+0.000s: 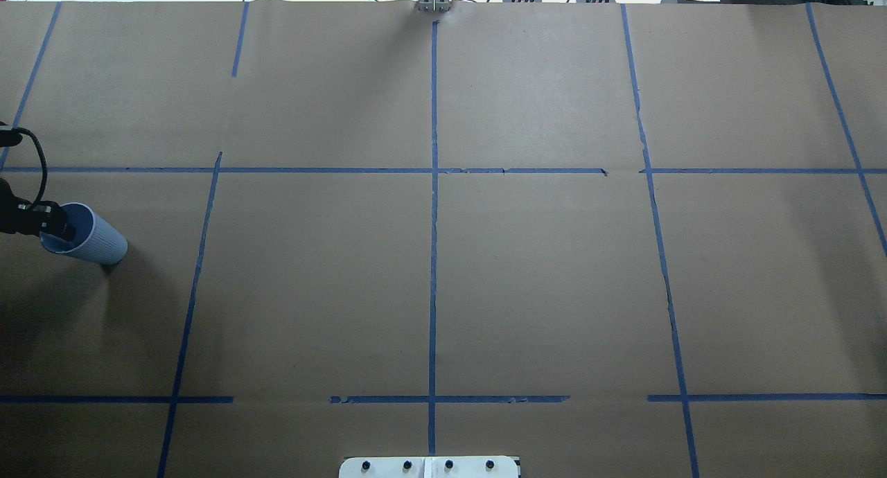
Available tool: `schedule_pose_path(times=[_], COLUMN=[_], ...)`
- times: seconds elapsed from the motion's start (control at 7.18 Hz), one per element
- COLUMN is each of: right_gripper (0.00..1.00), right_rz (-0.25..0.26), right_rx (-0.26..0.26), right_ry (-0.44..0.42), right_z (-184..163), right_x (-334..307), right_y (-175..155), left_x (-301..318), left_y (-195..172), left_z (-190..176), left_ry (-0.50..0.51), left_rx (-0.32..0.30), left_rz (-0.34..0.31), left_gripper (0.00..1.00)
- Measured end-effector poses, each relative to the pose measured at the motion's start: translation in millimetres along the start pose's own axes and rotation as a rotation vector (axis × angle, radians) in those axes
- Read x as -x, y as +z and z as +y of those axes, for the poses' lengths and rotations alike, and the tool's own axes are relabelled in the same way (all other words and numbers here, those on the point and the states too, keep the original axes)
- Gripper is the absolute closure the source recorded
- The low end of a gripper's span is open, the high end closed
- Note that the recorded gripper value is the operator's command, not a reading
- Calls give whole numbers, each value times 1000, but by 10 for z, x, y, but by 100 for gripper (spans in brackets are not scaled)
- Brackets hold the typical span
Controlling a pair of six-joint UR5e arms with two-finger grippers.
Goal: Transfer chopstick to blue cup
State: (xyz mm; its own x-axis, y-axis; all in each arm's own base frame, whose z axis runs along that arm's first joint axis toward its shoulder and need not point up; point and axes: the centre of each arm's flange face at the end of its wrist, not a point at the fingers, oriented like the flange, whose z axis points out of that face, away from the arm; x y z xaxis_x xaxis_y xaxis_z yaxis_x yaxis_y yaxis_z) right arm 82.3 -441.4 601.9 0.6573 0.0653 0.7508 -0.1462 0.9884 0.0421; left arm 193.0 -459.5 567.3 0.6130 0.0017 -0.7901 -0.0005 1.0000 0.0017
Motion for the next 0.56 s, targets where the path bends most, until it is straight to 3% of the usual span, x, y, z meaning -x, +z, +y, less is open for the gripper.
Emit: schedule_pose_path(times=[0.28, 0.56], right_gripper=[0, 0], right_rz=[1, 6], right_rx=[1, 3], right_ry=[2, 4], right_z=[28, 47], right_x=[-24, -52], right_y=[14, 32], left_x=[-301, -1444], left_y=[-227, -906], left_z=[-47, -322], left_ry=[-13, -50], left_rx=[12, 43], left_rz=[2, -20], left_gripper=[100, 100])
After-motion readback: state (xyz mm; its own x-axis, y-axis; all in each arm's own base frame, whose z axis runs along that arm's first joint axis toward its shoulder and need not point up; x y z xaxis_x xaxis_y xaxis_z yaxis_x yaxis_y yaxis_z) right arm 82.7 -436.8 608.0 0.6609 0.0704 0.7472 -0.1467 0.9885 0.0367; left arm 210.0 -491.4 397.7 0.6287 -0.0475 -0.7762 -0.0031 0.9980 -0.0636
